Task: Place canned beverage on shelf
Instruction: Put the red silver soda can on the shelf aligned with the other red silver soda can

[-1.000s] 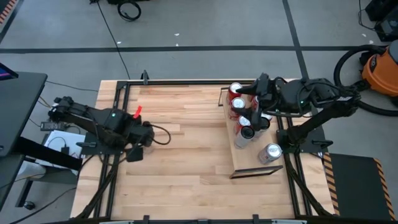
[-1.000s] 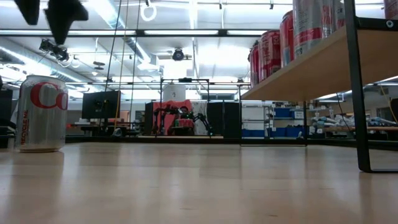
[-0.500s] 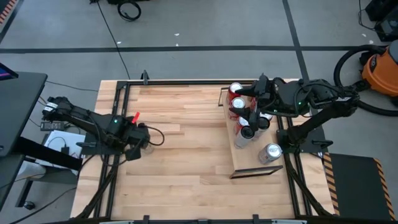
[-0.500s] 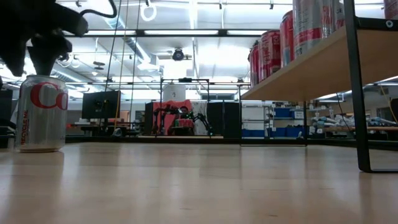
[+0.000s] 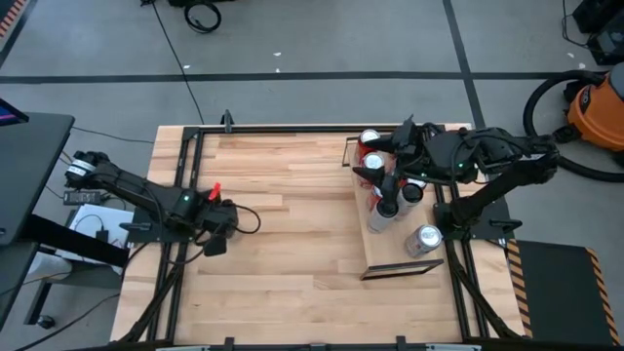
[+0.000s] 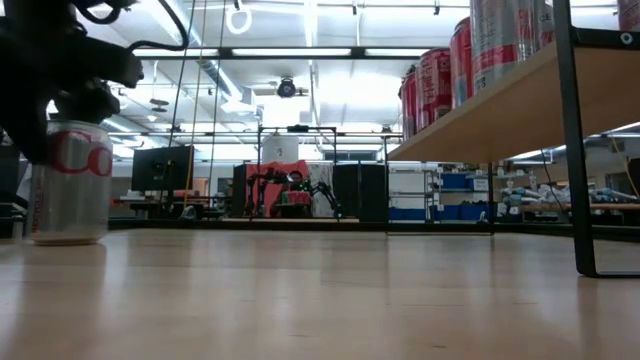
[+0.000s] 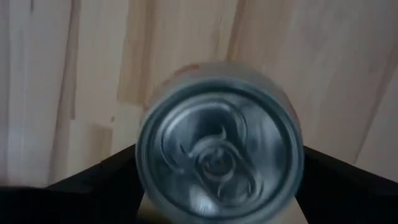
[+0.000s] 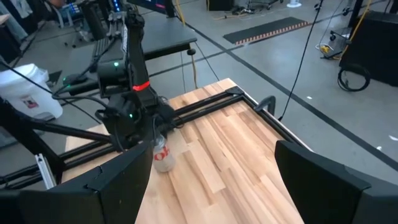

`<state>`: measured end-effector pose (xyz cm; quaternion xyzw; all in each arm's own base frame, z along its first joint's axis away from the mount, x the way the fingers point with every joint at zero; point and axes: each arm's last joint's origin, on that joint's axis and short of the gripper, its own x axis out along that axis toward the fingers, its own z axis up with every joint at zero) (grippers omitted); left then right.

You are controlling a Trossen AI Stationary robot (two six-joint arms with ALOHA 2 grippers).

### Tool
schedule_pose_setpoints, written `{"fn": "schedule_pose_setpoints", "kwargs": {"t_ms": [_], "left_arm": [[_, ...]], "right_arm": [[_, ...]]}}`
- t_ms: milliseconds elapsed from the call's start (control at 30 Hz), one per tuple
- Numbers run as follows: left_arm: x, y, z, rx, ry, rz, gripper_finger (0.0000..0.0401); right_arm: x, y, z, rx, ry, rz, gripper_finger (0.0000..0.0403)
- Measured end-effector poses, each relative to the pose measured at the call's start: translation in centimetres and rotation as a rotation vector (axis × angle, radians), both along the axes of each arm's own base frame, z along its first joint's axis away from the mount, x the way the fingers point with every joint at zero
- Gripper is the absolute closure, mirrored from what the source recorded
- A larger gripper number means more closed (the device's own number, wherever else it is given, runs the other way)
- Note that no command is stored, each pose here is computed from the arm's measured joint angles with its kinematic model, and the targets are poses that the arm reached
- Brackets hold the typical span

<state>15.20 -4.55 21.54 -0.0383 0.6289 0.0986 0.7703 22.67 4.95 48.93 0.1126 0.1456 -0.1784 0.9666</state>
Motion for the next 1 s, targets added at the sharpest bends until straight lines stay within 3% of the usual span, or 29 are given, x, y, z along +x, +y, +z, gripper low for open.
{"fn": "schedule_pose_setpoints", "kwargs": {"t_ms": [200, 400, 733, 1000], "left_arm": [[1.2, -0.4, -0.8, -0.025, -0.135, -0.021, 0.0047], [1.3, -0.4, -1.8, -0.043, -0.114, -0.008, 0.0048], [2.2, -0.7, -1.7, -0.093, -0.187, 0.021, 0.0100], [6.4, -1.4, -0.4, -0.139, -0.167, 0.034, 0.0099]], "right_arm": [[0.4, 0.1, 0.1, 0.007, -0.019, 0.003, 0.0055], [0.7, 0.2, 0.0, 0.016, -0.025, 0.003, 0.0055], [0.7, 0.2, 0.0, 0.009, -0.023, 0.005, 0.0055], [0.7, -0.1, 0.0, 0.000, -0.016, 0.004, 0.0055]]}}
